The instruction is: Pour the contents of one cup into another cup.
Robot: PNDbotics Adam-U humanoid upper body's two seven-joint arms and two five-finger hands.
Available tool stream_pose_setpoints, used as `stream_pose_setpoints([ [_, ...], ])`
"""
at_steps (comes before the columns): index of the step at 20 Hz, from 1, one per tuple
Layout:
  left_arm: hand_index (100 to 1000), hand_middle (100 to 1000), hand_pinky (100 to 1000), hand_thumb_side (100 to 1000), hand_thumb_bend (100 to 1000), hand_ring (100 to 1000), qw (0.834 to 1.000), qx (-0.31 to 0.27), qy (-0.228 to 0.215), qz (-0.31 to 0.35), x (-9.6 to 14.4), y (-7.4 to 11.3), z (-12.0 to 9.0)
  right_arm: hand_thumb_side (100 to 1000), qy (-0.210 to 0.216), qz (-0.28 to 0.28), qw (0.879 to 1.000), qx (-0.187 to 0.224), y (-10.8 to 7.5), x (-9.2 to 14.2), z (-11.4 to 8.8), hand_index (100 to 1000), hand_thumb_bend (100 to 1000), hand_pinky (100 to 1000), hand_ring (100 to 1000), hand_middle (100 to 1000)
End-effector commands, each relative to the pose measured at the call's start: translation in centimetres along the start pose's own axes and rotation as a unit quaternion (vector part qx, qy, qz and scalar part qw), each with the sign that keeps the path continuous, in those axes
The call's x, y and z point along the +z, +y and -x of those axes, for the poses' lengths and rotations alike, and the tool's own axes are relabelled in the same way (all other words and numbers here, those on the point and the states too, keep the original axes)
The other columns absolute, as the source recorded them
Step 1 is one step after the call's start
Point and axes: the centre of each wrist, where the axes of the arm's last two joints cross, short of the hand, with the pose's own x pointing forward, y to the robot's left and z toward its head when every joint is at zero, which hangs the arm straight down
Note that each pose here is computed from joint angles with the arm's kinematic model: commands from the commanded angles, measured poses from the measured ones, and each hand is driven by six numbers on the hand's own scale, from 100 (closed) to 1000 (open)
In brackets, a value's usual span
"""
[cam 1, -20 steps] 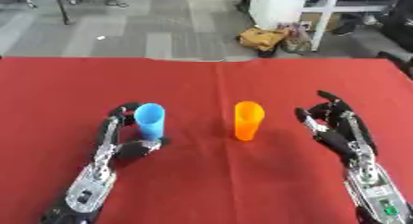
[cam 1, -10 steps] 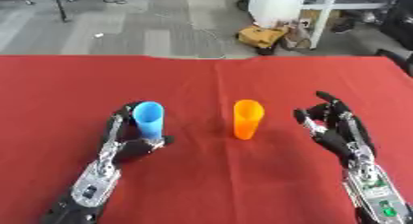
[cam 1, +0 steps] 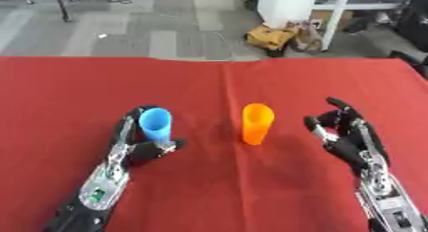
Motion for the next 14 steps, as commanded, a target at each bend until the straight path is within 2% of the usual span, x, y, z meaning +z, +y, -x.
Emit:
stream_pose_setpoints([
  [1,726,493,592,100,822,455,1.000,-0.012,-0.015,0.010,-0.8,0.1,-1.1,351,-0.023,-0.001,1.000,0.005,-0.4,-0.8,-1.2,881,513,820,567,545],
  [4,718,449,554,100,718,415,0.999,-0.020,-0.014,0.021,-0.6,0.0,-0.9,350,-0.022,-0.001,1.000,0.006,-0.4,-0.8,-1.2,881,513,820,567,545],
  [5,717,431,540,100,657,399,0.999,-0.021,-0.014,0.023,-0.5,0.0,-0.9,349,-0.022,-0.001,1.000,0.006,-0.4,-0.8,-1.2,881,512,820,567,545],
  [10,705,400,515,100,519,371,0.999,-0.013,-0.028,0.014,0.0,0.4,-0.9,344,-0.020,0.000,1.000,0.008,-0.6,-0.8,-1.1,880,511,820,567,545],
  [11,703,398,514,100,426,370,0.999,-0.012,-0.034,0.010,0.1,0.5,-1.1,336,-0.020,0.000,1.000,0.008,-0.6,-0.8,-1.1,881,518,820,567,545],
  [12,703,397,514,100,487,369,0.999,-0.010,-0.044,0.004,0.2,0.7,-1.4,341,-0.020,0.000,1.000,0.009,-0.6,-0.9,-1.1,881,511,820,567,545],
  [14,700,395,513,100,464,368,0.998,-0.003,-0.065,-0.007,0.3,1.2,-2.3,339,-0.020,-0.001,1.000,0.011,-0.7,-0.9,-1.1,881,510,820,568,545],
])
